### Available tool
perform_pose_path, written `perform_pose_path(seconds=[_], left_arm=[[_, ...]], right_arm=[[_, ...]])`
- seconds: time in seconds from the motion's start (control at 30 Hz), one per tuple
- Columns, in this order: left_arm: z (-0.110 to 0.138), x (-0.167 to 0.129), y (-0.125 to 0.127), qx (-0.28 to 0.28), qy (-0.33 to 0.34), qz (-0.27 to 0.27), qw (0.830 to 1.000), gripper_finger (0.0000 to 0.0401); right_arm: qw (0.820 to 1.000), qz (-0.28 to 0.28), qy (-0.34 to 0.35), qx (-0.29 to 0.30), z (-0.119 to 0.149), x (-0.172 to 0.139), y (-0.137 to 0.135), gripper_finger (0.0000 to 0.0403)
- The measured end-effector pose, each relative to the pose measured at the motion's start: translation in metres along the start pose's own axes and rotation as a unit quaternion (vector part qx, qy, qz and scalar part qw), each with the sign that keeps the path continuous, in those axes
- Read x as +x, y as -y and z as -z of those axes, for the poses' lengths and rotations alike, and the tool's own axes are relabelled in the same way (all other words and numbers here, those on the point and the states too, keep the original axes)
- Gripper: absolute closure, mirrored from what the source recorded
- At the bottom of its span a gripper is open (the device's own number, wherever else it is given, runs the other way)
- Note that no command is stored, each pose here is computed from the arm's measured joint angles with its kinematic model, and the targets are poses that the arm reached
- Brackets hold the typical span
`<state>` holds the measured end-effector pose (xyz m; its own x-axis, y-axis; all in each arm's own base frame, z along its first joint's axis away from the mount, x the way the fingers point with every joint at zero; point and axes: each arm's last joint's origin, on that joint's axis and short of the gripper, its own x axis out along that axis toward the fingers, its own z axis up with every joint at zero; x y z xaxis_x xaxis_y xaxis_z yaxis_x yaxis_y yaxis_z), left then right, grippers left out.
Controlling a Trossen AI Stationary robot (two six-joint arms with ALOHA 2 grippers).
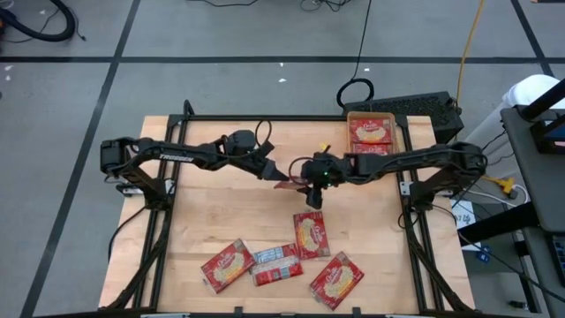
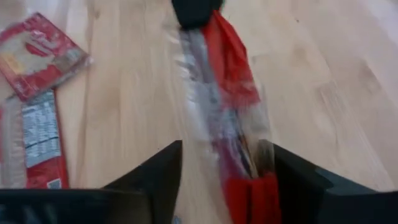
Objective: Sort popcorn bags into baskets
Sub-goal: Put the red popcorn bag into the orange bin
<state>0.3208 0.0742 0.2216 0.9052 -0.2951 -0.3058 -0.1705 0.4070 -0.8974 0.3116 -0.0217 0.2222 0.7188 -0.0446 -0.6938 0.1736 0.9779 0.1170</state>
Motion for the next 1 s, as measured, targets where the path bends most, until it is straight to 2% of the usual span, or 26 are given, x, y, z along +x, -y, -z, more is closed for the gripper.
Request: perform_pose_path(seconds=[0.23, 0.4, 0.47, 0.63, 0.77, 0.9, 1.0], left_arm=[[0.0, 0.0, -0.001, 0.014, 0.005, -0.01, 1.0, 0.0389], [-0.003, 0.0, -0.001, 0.033, 0.044, -0.03, 0.998, 0.0345], [-0.004, 0.0, 0.0, 0.048, 0.053, -0.027, 0.997, 0.0315], [-0.008, -0.002, 0.0, 0.062, 0.073, -0.03, 0.995, 0.0233], [-0.008, -0.002, 0.0, 0.066, 0.099, -0.047, 0.992, 0.0177], [-0.01, -0.006, 0.004, 0.076, 0.119, -0.052, 0.989, 0.0142], [-0.011, -0.012, 0.013, 0.117, 0.136, -0.048, 0.983, 0.0134]], right_arm=[[1.0, 0.003, 0.0, 0.007, 0.0, 0.004, 0.001, 0.032], [1.0, 0.005, -0.001, 0.009, 0.0, 0.002, 0.003, 0.0389], [1.0, 0.004, -0.001, 0.011, 0.0, 0.002, 0.002, 0.0393], [0.999, 0.005, -0.003, 0.036, 0.0, -0.001, 0.004, 0.0371], [0.999, -0.007, -0.002, 0.047, -0.002, -0.012, 0.009, 0.038], [0.996, -0.027, -0.013, 0.084, -0.002, -0.031, 0.017, 0.0394], [0.995, -0.031, -0.01, 0.097, -0.003, -0.049, 0.022, 0.0393]])
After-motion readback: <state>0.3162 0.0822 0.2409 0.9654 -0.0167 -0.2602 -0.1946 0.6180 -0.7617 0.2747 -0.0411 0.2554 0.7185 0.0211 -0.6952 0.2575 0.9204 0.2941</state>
